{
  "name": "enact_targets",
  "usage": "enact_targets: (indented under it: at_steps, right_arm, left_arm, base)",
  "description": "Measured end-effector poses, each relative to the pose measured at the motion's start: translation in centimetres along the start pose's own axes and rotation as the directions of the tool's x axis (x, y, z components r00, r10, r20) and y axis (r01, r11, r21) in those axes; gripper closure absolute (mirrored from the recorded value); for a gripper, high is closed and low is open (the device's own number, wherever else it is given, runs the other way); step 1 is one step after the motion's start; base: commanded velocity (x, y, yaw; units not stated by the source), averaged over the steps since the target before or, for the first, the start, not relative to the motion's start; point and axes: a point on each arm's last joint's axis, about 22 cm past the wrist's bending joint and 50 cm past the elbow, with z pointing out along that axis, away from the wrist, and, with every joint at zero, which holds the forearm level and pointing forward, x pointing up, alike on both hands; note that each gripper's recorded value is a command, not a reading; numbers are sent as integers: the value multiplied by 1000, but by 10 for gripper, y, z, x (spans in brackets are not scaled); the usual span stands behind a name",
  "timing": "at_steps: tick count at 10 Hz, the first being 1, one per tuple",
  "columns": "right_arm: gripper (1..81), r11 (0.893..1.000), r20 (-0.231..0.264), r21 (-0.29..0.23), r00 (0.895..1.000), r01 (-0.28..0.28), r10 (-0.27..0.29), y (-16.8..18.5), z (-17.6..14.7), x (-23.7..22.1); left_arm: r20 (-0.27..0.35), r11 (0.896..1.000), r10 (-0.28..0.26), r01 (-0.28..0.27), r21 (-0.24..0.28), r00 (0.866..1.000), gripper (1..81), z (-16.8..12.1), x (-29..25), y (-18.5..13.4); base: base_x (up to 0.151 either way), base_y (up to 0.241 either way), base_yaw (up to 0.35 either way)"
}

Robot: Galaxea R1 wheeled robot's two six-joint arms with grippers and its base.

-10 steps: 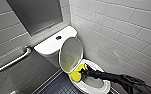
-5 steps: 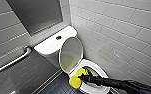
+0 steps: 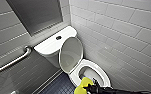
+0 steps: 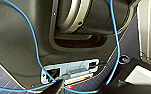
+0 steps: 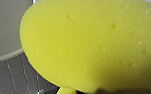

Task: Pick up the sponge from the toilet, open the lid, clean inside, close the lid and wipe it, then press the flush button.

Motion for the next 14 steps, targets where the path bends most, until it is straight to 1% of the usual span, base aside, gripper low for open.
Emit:
enact_targets:
  at_steps: [1,4,7,10,11,12,13,14]
  right_arm:
    - [811,1000,2,-1,1000,-3,3,8,-10,-4]
    - [811,999,-14,-34,1000,-17,16,40,-64,6]
    - [811,995,-34,-91,999,-33,30,73,-121,15]
    - [811,985,-73,-160,996,-64,53,117,-173,18]
    - [811,974,-86,-209,994,-88,71,145,-199,13]
    - [811,958,-94,-264,992,-110,88,172,-223,7]
    - [811,939,-101,-316,989,-136,109,199,-249,-4]
    - [811,923,-95,-350,986,-160,135,216,-266,-22]
  left_arm:
    - [0,1000,1,-1,2,1000,10,-1,0,-1]
    - [0,1000,1,-1,-6,1000,10,2,0,4]
    - [-1,1000,3,-3,-1,1000,10,0,0,1]
    - [1,1000,4,-4,8,1000,10,-5,-1,-7]
    - [1,1000,5,-5,9,1000,10,-11,1,-13]
    - [-5,1000,9,-9,11,1000,10,-21,6,-22]
    - [-14,1000,12,-12,-2,1000,10,-31,14,-24]
    - [-24,999,11,-12,-30,1000,10,-41,21,-14]
  base:
    - [0,0,0]
    - [0,0,0]
    - [0,0,0]
    - [0,0,0]
    - [0,0,0]
    - [0,0,0]
    - [0,0,0]
    - [0,0,0]
